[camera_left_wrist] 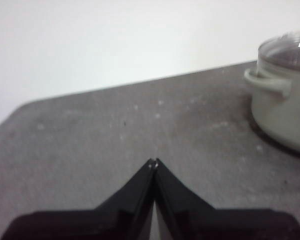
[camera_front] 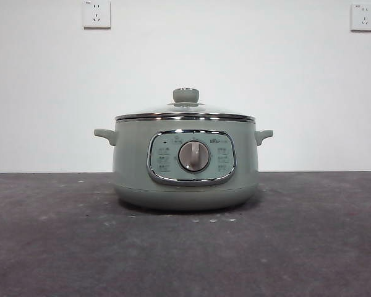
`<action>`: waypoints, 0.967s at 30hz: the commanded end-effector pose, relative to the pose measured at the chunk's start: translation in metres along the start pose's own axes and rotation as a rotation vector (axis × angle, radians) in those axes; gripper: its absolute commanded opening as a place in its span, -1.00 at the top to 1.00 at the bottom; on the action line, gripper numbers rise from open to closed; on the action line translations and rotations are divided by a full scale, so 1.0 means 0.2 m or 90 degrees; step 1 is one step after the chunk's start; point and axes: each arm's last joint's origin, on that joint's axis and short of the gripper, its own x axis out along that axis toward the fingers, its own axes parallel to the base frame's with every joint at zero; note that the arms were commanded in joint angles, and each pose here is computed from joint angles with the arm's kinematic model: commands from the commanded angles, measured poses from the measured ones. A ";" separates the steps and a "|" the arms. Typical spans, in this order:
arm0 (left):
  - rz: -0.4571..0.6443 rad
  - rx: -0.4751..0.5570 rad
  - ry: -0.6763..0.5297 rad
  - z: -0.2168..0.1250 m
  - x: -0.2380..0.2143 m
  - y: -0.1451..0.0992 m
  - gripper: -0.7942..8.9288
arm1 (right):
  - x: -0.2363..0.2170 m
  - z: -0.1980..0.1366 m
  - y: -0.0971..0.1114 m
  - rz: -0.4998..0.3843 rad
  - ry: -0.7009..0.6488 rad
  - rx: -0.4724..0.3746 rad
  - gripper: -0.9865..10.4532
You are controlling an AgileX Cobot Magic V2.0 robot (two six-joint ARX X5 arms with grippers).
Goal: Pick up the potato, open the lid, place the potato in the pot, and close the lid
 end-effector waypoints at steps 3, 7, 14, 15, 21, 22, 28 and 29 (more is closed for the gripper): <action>0.013 -0.054 0.015 -0.12 0.02 -0.01 0.84 | 0.01 -0.02 0.00 0.000 0.021 0.006 0.83; 0.033 -0.076 0.045 -0.15 0.02 -0.01 0.84 | 0.01 -0.02 0.00 0.000 0.021 0.006 0.83; 0.027 -0.080 0.040 -0.15 0.02 -0.01 0.84 | 0.01 -0.02 0.00 0.000 0.021 0.006 0.83; 0.029 -0.080 0.041 -0.15 0.02 -0.01 0.84 | 0.01 -0.02 0.00 0.000 0.021 0.006 0.83; 0.028 -0.081 0.051 -0.15 0.02 -0.01 0.84 | 0.01 -0.02 0.00 -0.001 0.021 0.006 0.83; 0.027 -0.081 0.052 -0.15 0.02 -0.01 0.84 | 0.01 -0.02 0.00 0.000 0.021 0.006 0.83; 0.027 -0.082 0.058 -0.16 0.03 -0.01 0.84 | 0.01 -0.02 0.00 -0.001 0.021 0.006 0.83; 0.027 -0.082 0.059 -0.16 0.03 -0.01 0.84 | 0.01 -0.02 0.00 -0.001 0.021 0.006 0.83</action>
